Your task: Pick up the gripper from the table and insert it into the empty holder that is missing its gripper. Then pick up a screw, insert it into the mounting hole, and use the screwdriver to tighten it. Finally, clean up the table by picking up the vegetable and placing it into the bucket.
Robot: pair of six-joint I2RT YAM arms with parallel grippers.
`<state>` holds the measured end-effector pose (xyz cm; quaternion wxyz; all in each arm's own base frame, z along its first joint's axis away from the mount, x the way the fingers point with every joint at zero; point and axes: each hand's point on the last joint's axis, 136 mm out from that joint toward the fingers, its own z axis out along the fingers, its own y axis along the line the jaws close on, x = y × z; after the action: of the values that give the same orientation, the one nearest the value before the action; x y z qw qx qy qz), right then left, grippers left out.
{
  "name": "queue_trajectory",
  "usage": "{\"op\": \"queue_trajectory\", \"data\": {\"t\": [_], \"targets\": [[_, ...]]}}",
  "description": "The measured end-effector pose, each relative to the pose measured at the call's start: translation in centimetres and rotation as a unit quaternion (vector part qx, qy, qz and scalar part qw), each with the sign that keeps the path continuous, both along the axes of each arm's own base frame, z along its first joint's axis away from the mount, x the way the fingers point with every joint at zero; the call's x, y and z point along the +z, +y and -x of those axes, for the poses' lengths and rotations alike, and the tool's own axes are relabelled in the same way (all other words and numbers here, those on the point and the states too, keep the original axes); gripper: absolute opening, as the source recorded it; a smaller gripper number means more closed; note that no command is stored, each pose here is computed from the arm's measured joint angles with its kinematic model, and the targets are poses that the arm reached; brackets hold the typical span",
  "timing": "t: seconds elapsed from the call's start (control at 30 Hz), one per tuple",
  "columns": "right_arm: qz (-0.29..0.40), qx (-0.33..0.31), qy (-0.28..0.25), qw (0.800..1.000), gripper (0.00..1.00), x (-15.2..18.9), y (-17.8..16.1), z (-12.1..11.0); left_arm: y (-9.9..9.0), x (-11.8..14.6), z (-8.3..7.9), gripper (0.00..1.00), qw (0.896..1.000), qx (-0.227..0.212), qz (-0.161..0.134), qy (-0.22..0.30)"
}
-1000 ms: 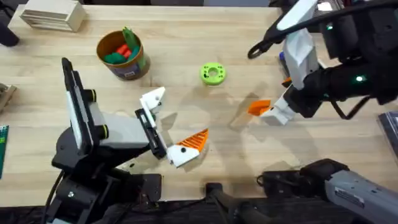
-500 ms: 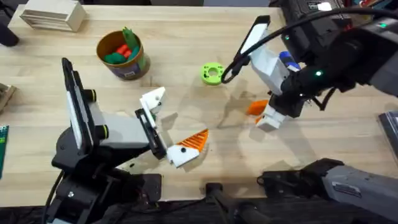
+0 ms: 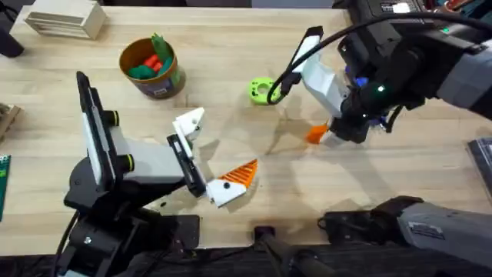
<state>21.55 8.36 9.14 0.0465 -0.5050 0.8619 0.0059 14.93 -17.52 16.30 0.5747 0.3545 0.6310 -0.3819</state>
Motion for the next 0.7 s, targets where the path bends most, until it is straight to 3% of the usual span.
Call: {"op": "queue_trajectory", "data": {"t": [0.07,0.1,0.3,0.47,0.5,0.53,0.7], "targets": [[0.001,-0.002,0.000,1.000,0.034,0.0,0.0,0.0,0.0,0.0,0.0,0.987,1.000,0.000,0.000,0.000],[0.000,-0.002,-0.001,1.000,0.017,0.0,0.0,0.0,0.0,0.0,0.0,0.987,1.000,0.000,0.000,0.000],[-0.005,-0.010,-0.015,1.000,0.016,0.8,0.0,-0.1,0.0,0.0,0.0,0.987,1.000,0.000,0.000,0.000],[-0.042,-0.041,-0.090,0.994,0.016,4.6,0.2,-0.9,0.0,0.0,0.0,0.987,1.000,0.000,0.000,0.000],[-0.059,-0.054,-0.111,0.991,0.016,5.8,0.1,-1.1,0.0,0.0,0.0,0.987,1.000,0.000,0.000,0.000],[-0.120,-0.093,-0.154,0.976,0.016,8.4,0.0,-1.2,0.0,0.0,0.0,0.987,1.000,0.000,0.000,0.000],[-0.268,-0.153,-0.199,0.930,0.015,12.1,0.8,-2.9,0.0,0.0,0.0,0.987,1.000,0.000,0.000,0.000]]}}
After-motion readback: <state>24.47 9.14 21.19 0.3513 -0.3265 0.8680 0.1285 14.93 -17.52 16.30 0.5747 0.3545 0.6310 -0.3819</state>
